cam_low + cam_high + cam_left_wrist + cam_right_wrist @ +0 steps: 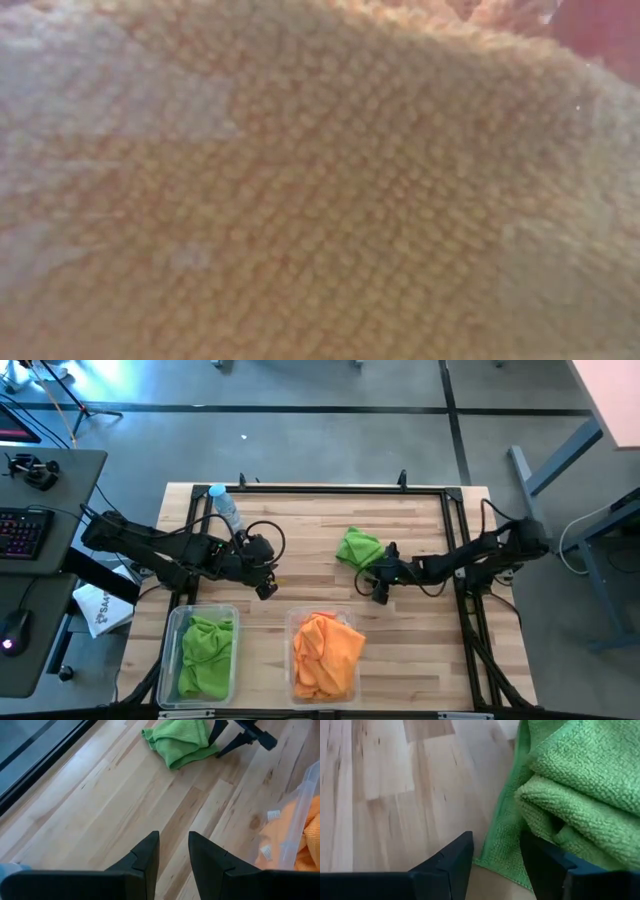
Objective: Sort microfiber towel by color & place in baskets
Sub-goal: Put the green towel into the left transparent bin
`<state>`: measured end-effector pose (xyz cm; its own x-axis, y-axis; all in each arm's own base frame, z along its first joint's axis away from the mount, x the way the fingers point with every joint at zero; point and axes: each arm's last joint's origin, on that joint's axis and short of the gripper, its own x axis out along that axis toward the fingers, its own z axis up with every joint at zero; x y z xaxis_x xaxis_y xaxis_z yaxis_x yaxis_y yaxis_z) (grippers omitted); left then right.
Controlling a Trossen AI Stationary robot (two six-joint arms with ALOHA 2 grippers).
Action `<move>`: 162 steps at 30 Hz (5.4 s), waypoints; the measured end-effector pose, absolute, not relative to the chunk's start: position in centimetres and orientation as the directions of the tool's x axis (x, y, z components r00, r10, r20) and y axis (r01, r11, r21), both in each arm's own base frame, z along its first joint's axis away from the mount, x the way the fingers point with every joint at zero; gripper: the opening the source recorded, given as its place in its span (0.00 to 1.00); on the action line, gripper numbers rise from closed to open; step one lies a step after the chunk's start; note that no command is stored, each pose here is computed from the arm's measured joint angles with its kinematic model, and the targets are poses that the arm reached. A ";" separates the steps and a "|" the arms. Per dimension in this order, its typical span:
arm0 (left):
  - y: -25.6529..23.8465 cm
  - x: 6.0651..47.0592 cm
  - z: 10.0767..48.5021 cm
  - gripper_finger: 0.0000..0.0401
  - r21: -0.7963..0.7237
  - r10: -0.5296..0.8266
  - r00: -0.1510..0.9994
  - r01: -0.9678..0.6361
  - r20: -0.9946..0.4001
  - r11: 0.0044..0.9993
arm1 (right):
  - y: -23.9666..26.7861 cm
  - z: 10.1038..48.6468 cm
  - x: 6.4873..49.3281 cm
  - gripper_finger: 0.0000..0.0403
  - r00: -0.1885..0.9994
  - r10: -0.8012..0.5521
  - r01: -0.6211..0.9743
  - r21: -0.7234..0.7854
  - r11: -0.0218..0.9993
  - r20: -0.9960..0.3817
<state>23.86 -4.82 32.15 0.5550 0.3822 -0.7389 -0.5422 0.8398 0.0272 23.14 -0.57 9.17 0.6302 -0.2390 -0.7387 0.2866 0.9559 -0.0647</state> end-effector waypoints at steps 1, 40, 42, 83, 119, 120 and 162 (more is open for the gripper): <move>-4.8 23.9 32.2 0.23 0.028 0.382 0.555 -0.541 -0.739 0.840 | -0.6 8.9 23.2 0.42 0.626 -0.240 0.287 -0.067 0.956 -0.742; 1.8 23.9 39.3 0.19 0.284 0.571 0.700 -0.495 -0.429 0.821 | -1.2 43.5 30.2 0.00 0.894 -0.446 0.431 -0.201 0.880 -0.039; 1.8 24.2 39.7 0.22 0.267 0.522 0.752 -0.449 -0.403 0.853 | -1.2 43.6 31.6 0.00 0.894 -0.442 0.418 -0.219 0.882 -0.074; 0.5 26.3 39.5 0.02 0.028 0.273 0.880 -0.284 -0.389 0.958 | 0.4 45.4 36.1 0.13 0.849 -0.443 0.379 -0.254 0.890 -0.287; -0.2 21.5 41.4 0.00 0.148 0.212 0.870 -0.162 -0.446 0.976 | 8.7 24.3 21.2 0.03 0.430 -0.059 0.551 0.210 0.808 -0.901; -0.6 21.2 42.0 0.00 0.146 0.196 0.873 -0.146 -0.447 0.979 | 8.8 23.9 20.6 0.02 0.464 -0.060 0.548 0.233 0.803 -0.884; -19.9 11.1 45.2 0.00 -0.686 -0.492 0.484 -0.427 -0.724 0.589 | 7.4 22.3 16.4 0.03 0.587 -0.015 0.300 0.200 0.933 -0.810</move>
